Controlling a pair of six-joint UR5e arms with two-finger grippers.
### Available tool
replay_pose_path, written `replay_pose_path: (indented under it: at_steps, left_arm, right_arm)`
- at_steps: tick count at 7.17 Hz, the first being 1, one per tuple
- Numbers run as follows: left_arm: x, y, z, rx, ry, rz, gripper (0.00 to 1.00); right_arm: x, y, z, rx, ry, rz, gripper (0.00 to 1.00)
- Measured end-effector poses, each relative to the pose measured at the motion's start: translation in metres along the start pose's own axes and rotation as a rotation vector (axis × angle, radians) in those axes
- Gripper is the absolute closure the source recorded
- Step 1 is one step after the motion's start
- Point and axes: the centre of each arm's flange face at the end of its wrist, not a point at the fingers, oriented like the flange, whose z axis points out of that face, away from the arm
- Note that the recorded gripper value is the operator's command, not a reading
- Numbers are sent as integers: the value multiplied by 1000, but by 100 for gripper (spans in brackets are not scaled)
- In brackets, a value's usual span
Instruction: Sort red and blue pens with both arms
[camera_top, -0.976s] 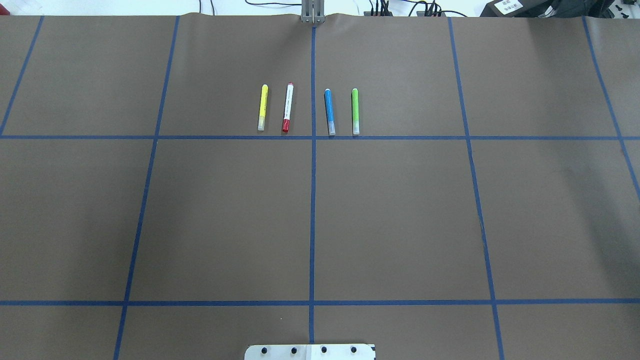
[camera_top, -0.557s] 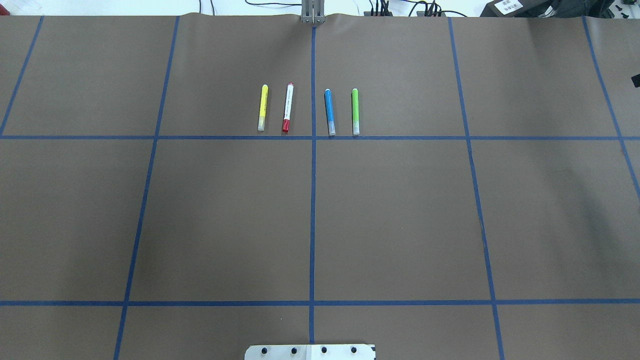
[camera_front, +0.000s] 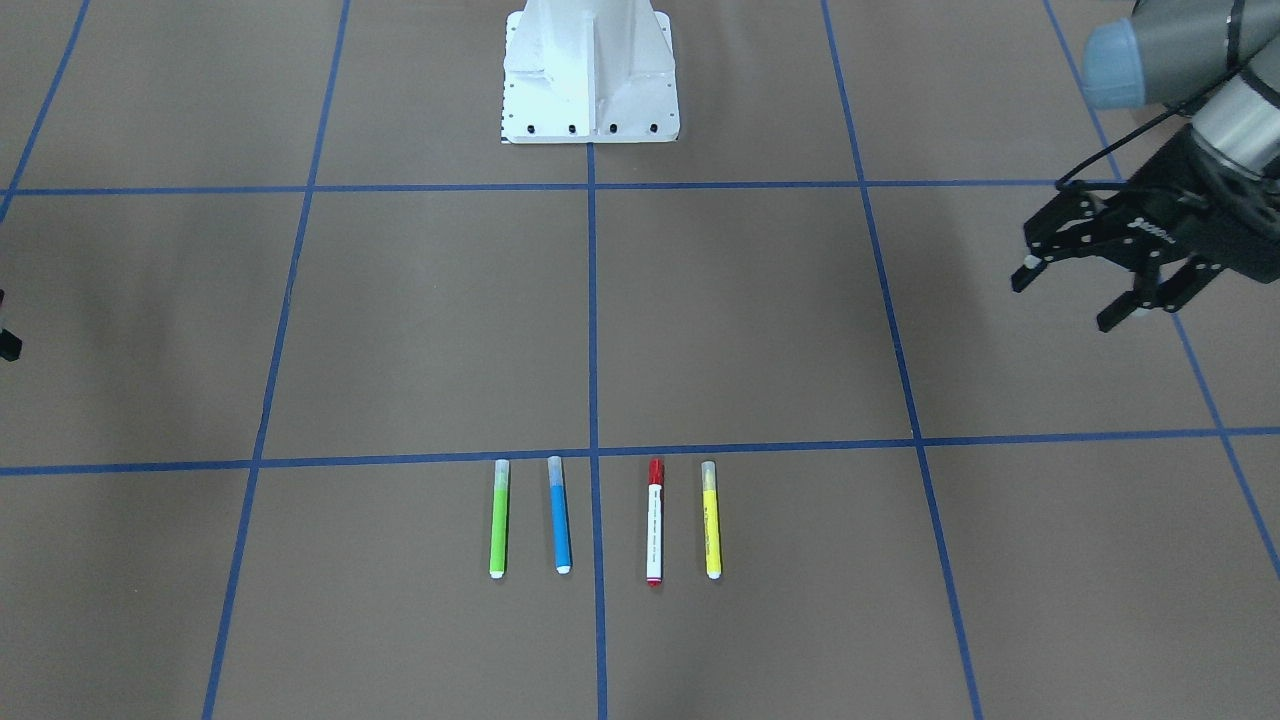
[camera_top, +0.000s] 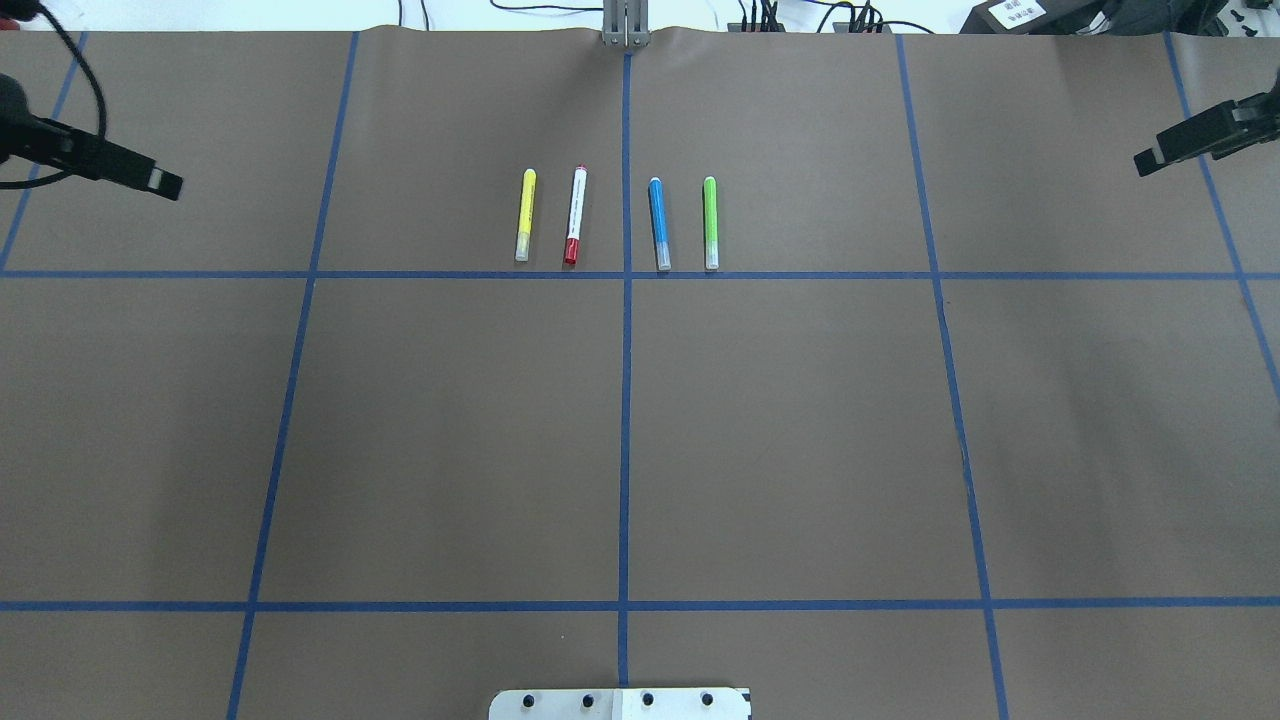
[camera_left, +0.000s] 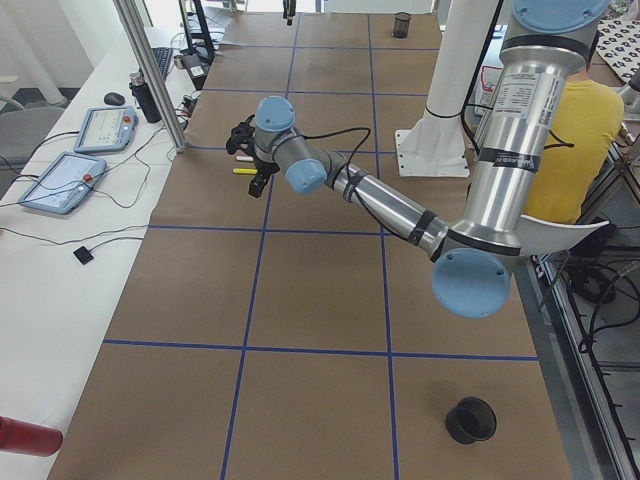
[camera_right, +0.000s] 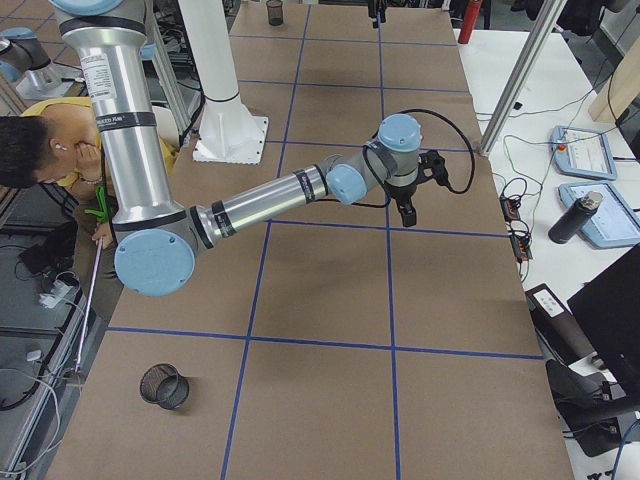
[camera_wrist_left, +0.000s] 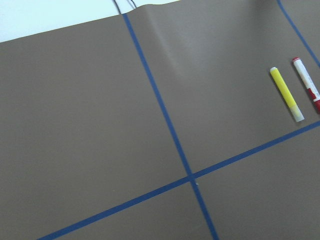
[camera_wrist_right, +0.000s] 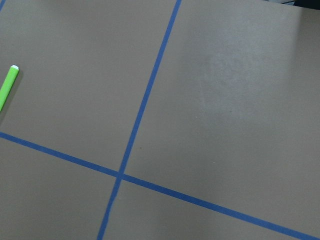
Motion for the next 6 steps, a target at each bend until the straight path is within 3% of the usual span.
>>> replay_pose_path:
  at_steps: [3, 6]
  left_arm:
    - [100, -52, 62, -47, 90, -80, 0]
    - [167, -103, 141, -76, 58, -129, 0]
  right_arm:
    - [-79, -21, 32, -5, -26, 79, 0]
    - [-132, -26, 63, 6, 0, 90, 0]
